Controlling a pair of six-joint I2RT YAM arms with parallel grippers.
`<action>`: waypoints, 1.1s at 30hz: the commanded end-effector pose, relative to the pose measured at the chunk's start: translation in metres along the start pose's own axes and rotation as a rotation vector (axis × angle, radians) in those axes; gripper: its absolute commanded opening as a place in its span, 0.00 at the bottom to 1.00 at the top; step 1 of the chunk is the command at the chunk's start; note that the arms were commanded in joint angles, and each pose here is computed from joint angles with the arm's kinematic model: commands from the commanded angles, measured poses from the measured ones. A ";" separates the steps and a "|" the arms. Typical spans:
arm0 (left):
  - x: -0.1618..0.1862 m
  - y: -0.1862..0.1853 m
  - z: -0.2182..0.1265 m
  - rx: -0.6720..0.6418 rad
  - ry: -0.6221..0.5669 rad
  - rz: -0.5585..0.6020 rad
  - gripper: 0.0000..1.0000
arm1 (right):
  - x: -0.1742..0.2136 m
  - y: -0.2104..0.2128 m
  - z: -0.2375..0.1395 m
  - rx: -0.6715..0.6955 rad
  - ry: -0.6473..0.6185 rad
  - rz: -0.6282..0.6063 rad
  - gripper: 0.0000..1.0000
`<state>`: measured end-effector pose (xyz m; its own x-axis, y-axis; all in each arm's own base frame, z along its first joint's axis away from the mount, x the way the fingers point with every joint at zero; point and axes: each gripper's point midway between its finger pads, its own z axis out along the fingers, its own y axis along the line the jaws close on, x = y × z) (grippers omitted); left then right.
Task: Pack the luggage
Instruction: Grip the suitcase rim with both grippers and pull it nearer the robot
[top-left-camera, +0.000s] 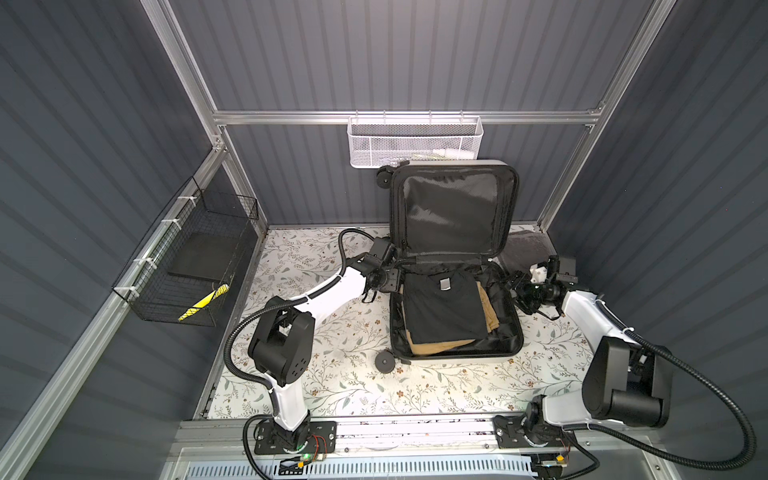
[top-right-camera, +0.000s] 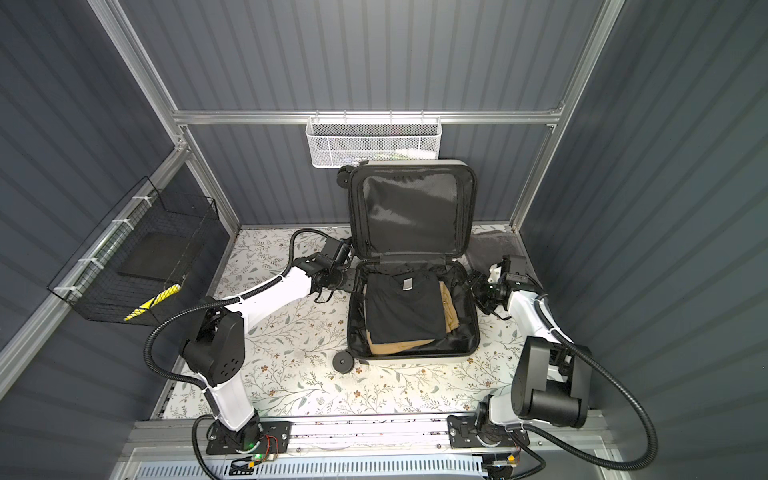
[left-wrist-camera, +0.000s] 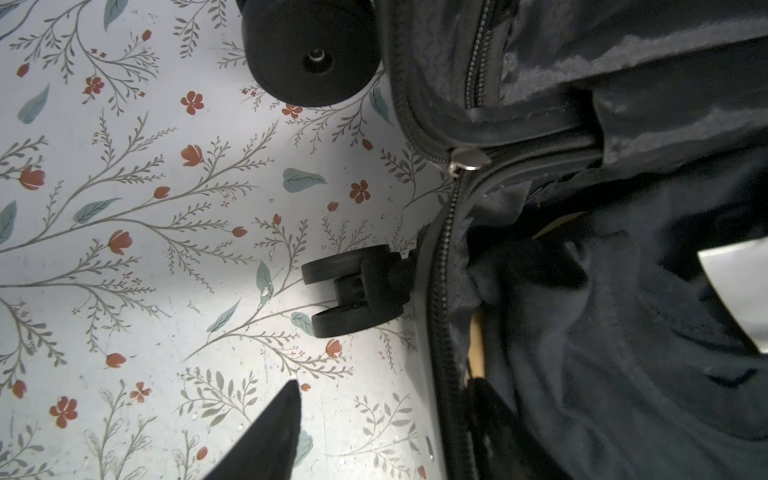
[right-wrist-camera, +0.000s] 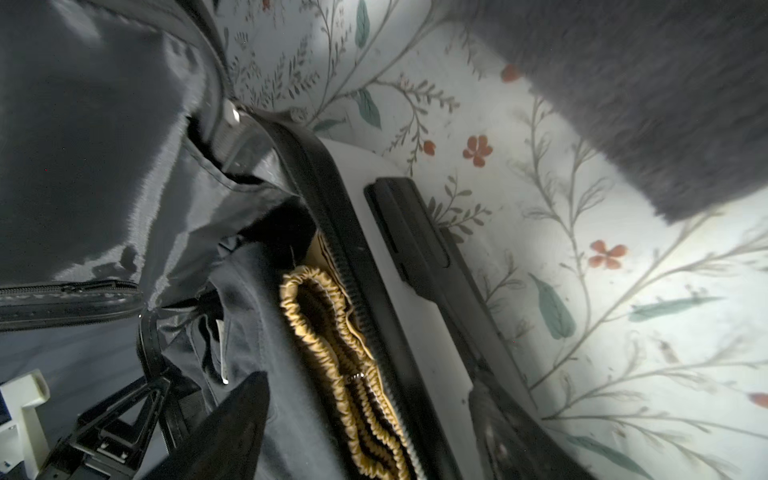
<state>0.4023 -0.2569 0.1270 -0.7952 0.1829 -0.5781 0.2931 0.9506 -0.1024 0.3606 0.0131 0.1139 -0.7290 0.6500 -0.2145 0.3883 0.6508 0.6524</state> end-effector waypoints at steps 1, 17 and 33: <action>0.016 0.004 0.010 -0.018 0.041 0.011 0.63 | 0.005 0.013 0.005 -0.084 0.024 -0.015 0.78; 0.031 0.036 0.003 -0.099 0.017 -0.048 0.62 | 0.045 0.049 0.031 -0.146 0.117 -0.073 0.69; 0.039 0.106 -0.018 -0.199 -0.016 -0.185 0.61 | 0.090 0.096 0.061 -0.153 0.179 -0.127 0.67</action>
<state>0.3912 -0.1578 0.1004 -0.8284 0.0392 -0.5587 0.0714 0.9968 -0.0360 0.3610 0.1426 0.1083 -0.8572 0.4811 -0.1837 0.2172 0.6612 0.7181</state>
